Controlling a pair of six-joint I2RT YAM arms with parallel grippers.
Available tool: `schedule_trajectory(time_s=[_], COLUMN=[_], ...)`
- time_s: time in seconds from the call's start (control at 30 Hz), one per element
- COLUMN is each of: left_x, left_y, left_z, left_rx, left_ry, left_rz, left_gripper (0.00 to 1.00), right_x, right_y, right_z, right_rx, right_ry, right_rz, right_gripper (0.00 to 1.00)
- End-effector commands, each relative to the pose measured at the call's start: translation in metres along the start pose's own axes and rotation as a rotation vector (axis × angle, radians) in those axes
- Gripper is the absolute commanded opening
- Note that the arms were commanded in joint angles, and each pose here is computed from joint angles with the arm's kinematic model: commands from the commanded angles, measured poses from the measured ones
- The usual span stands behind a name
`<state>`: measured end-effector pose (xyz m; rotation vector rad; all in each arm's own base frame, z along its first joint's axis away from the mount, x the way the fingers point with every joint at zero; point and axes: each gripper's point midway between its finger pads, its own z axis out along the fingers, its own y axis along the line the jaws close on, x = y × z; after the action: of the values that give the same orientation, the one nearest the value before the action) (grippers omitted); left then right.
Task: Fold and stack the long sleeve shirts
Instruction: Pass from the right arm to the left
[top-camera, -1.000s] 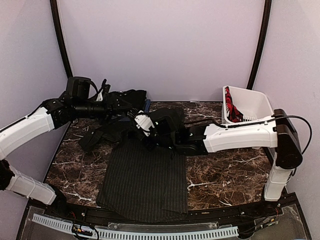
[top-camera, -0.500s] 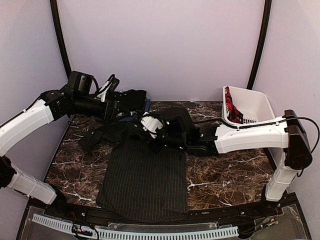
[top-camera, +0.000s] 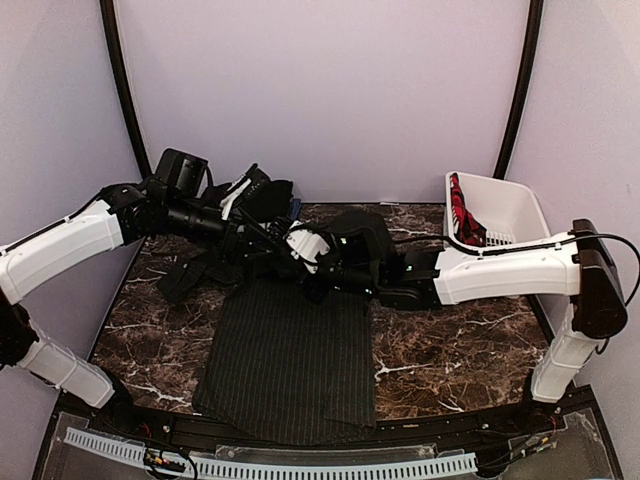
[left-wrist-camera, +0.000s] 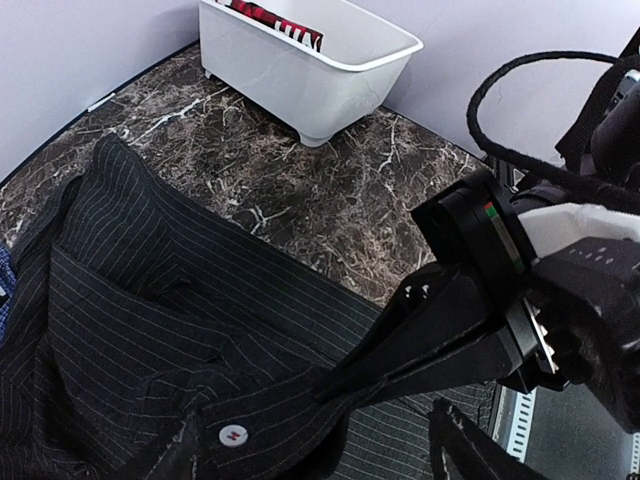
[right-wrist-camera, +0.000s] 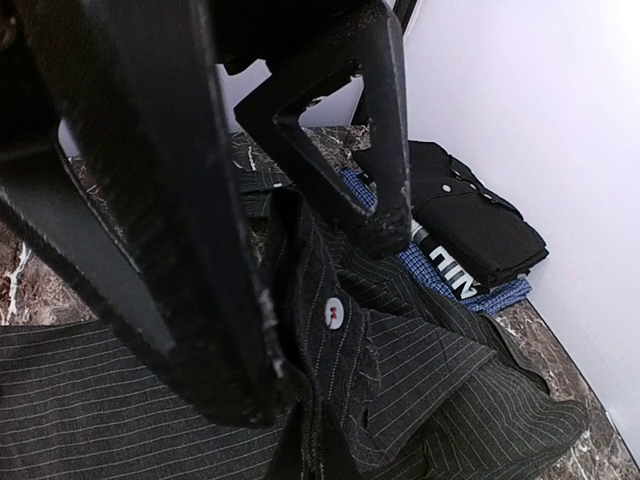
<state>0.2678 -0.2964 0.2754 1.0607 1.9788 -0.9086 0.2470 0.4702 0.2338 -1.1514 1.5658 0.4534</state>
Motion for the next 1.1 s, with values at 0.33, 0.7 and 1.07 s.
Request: schedule_trajectory(time_s=[0.33, 0.7, 1.07], left_x=[0.017, 0.025, 0.005], left_y=[-0.001, 0.004, -0.02], left_z=[0.015, 0.026, 0.022], left_rx=[0.012, -0.026, 0.067], left_ry=[0.082, 0.134, 0.054], left_rz=[-0.009, -0.03, -0.071], left_gripper=[0.54, 0.25, 0.0], right_x=[-0.014, -0.009, -0.012], right_y=[-0.017, -0.019, -0.071], right_z=[-0.002, 0.002, -0.024], right_rx=[0.018, 0.017, 0.176], right_ry=[-0.051, -0.04, -0.071], right_rz=[0.007, 0.024, 0.218], right_gripper=[0.0, 0.0, 0.75])
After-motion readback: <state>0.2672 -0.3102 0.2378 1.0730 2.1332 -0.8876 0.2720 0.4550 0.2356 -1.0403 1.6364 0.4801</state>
